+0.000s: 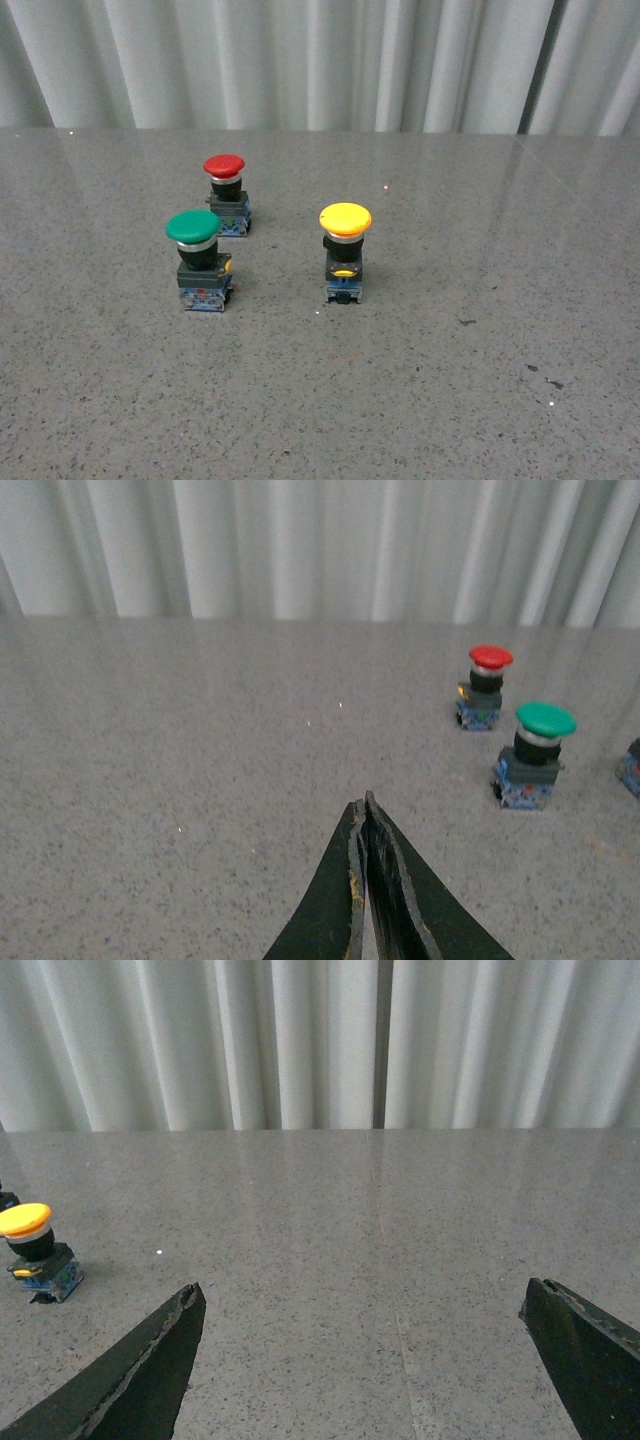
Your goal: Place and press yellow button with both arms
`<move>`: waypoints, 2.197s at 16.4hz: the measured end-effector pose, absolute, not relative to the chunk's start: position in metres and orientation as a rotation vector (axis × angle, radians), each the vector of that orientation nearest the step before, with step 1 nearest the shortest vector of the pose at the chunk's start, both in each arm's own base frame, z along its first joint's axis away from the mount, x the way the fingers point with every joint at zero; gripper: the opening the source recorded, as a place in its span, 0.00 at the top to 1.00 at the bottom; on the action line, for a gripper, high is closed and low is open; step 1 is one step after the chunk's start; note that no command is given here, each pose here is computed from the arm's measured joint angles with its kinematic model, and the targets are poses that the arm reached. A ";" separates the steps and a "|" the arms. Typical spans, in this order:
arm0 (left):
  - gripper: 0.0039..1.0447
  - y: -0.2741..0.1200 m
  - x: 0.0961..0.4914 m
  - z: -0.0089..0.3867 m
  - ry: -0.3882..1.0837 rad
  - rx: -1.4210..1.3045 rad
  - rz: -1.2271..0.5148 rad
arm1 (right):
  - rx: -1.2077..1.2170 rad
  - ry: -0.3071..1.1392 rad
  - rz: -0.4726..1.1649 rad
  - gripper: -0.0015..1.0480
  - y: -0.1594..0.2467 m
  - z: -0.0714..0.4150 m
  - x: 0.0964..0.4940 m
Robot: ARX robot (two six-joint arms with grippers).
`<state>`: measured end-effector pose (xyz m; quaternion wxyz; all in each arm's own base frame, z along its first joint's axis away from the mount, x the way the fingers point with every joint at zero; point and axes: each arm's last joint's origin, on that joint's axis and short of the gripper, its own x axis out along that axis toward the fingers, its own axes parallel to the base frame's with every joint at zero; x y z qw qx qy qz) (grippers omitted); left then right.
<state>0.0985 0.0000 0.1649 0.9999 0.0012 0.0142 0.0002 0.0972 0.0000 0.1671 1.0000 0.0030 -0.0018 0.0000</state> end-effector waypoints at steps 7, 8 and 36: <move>0.99 0.000 0.097 0.167 0.006 0.002 0.002 | 0.006 -0.004 0.000 0.06 0.000 0.167 0.097; 0.99 0.000 0.097 0.168 -0.004 0.002 0.000 | 0.006 -0.003 0.000 0.06 0.000 0.167 0.097; 0.06 0.000 0.097 0.167 0.001 0.001 0.000 | 0.056 0.329 0.497 0.98 0.193 0.194 0.295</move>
